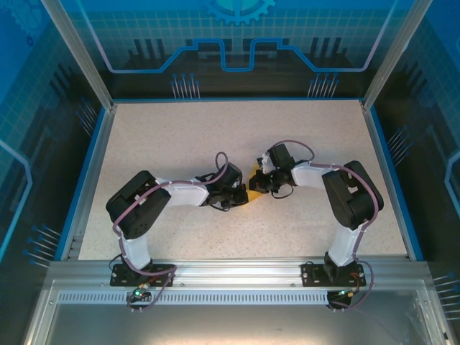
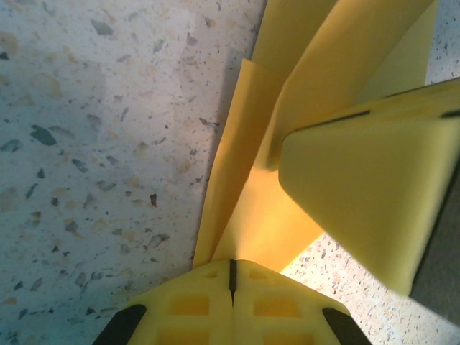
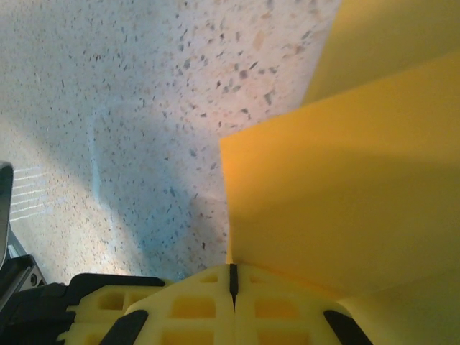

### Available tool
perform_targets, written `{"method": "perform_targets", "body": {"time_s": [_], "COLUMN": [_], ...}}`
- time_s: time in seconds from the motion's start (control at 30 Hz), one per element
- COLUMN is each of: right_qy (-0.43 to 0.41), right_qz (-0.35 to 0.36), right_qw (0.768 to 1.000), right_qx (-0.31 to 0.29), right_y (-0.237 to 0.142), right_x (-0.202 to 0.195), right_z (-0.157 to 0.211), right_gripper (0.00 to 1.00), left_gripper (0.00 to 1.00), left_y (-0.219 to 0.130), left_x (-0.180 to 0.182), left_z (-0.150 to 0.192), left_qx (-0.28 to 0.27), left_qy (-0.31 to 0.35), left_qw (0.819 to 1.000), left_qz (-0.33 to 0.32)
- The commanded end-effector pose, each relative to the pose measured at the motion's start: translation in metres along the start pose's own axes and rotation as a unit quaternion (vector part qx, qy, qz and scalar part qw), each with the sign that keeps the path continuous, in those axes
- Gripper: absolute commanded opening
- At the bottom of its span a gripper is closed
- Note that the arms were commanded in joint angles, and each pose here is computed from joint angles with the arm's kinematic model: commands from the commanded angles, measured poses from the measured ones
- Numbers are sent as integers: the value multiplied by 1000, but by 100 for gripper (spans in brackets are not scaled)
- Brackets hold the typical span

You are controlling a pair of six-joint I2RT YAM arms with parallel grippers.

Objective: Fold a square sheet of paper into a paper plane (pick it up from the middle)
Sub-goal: Fourth fold the wing at the center of the table.

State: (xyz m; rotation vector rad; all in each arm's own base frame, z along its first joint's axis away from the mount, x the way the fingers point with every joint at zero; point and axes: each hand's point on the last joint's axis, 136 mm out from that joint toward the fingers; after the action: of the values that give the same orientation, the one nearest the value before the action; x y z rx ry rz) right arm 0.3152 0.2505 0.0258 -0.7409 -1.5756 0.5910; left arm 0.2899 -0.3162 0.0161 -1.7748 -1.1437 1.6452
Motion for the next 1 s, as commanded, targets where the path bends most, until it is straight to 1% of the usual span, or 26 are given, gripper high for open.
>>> {"method": "perform_targets", "body": {"time_s": [0.0, 0.2, 0.37, 0.47, 0.63, 0.8, 0.97], "right_qy": [0, 19, 32, 33, 34, 34, 34], "right_qz": [-4, 14, 32, 32, 33, 32, 32], "right_qw": [1000, 999, 998, 998, 998, 998, 998], "right_qx": [21, 42, 49, 47, 45, 44, 42], "right_y": [4, 16, 20, 19, 19, 19, 19], "right_x": [0, -16, -27, -28, -28, -28, -30], "right_z": [17, 28, 32, 31, 30, 28, 25], "right_gripper": [1, 1, 1, 1, 1, 1, 1], "left_gripper": [0, 0, 0, 4, 4, 3, 2], "left_y": [8, 5, -8, -11, -6, -4, -2], "left_x": [26, 20, -7, -16, -8, 12, 30], "left_z": [14, 12, 0, -6, -8, -2, 7], "left_qx": [21, 18, -7, -16, -16, -12, -4], "left_qy": [-19, -17, -8, -7, -10, -15, -19], "left_qw": [999, 999, 1000, 999, 1000, 1000, 999], "left_qz": [-36, -23, 21, 34, 23, -15, -37]}}
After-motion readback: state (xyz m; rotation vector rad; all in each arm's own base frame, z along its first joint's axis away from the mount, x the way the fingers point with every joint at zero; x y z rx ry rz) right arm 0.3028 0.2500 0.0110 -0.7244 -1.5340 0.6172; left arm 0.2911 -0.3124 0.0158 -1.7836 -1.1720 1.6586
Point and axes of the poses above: each hand's point on the last joint's axis, 136 mm out from that joint toward the fingers, its own y axis out along the fingers, its own x axis along the line the jaws close on, z = x × y
